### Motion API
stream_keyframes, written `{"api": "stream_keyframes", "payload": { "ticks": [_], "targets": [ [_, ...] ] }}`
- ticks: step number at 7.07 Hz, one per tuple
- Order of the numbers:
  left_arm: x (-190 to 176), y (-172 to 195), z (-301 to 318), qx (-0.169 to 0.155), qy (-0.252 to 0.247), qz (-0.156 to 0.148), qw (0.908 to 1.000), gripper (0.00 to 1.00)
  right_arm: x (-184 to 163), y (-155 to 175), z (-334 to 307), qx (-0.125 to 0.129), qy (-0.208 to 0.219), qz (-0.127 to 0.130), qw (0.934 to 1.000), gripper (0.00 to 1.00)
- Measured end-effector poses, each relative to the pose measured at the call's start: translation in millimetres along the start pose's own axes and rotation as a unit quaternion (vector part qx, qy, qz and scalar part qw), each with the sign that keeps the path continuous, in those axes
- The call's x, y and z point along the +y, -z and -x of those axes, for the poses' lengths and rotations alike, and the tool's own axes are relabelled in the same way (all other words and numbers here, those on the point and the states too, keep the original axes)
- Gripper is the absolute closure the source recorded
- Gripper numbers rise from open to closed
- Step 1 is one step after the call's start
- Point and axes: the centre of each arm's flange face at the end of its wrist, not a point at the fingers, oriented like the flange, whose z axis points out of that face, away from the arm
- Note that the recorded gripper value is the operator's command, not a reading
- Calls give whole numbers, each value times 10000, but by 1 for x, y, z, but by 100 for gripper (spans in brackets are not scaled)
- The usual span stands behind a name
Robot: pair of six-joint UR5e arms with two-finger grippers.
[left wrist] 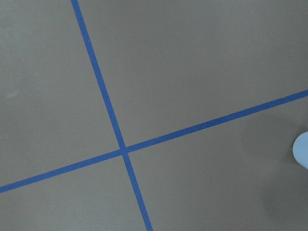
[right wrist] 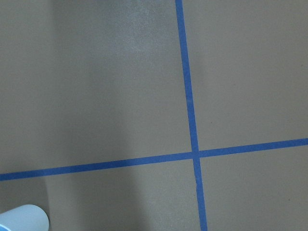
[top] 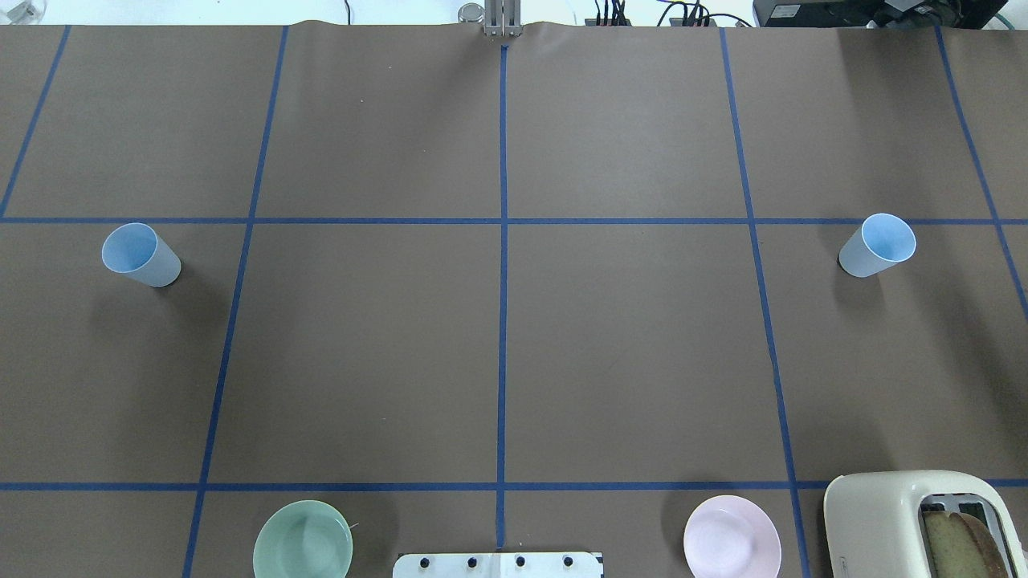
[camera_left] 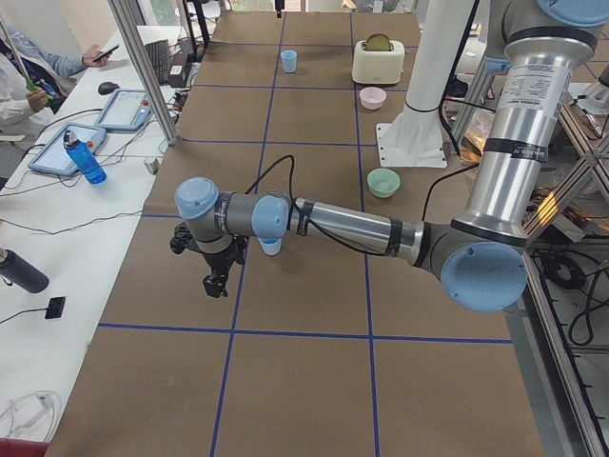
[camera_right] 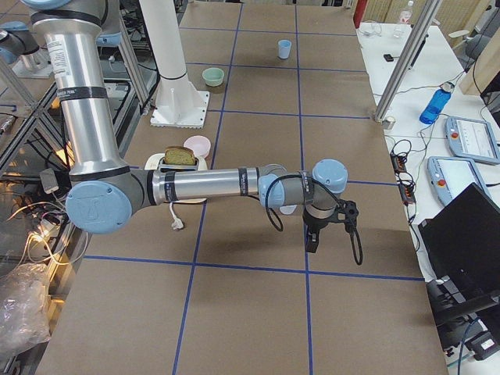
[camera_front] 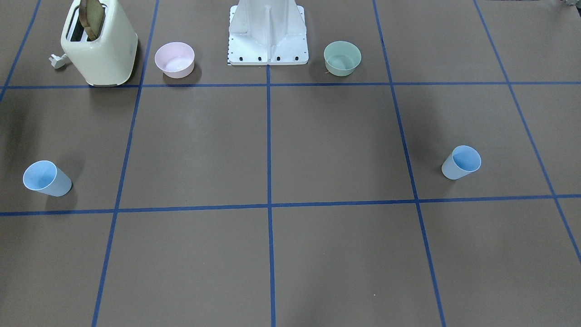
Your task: Stack blue cups with both arms
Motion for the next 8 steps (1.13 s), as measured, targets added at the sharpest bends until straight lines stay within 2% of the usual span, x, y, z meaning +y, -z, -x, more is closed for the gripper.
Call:
{"api": "stream_keyframes", "payload": {
  "ticks": [4,6,8],
  "targets": [
    [-3,1,-5,6,33,-17,10000,1,-3,10,11,-78,186,-128,9997,0],
    [-12,2,-20,39,203,-42,9998,2,-5,10,26,-158,621,-434,9970,0],
    [-26,-10,-67,159,413,-68,9990,2,-4,-18,70,-91,1062,-331,9937,0]
  ]
}}
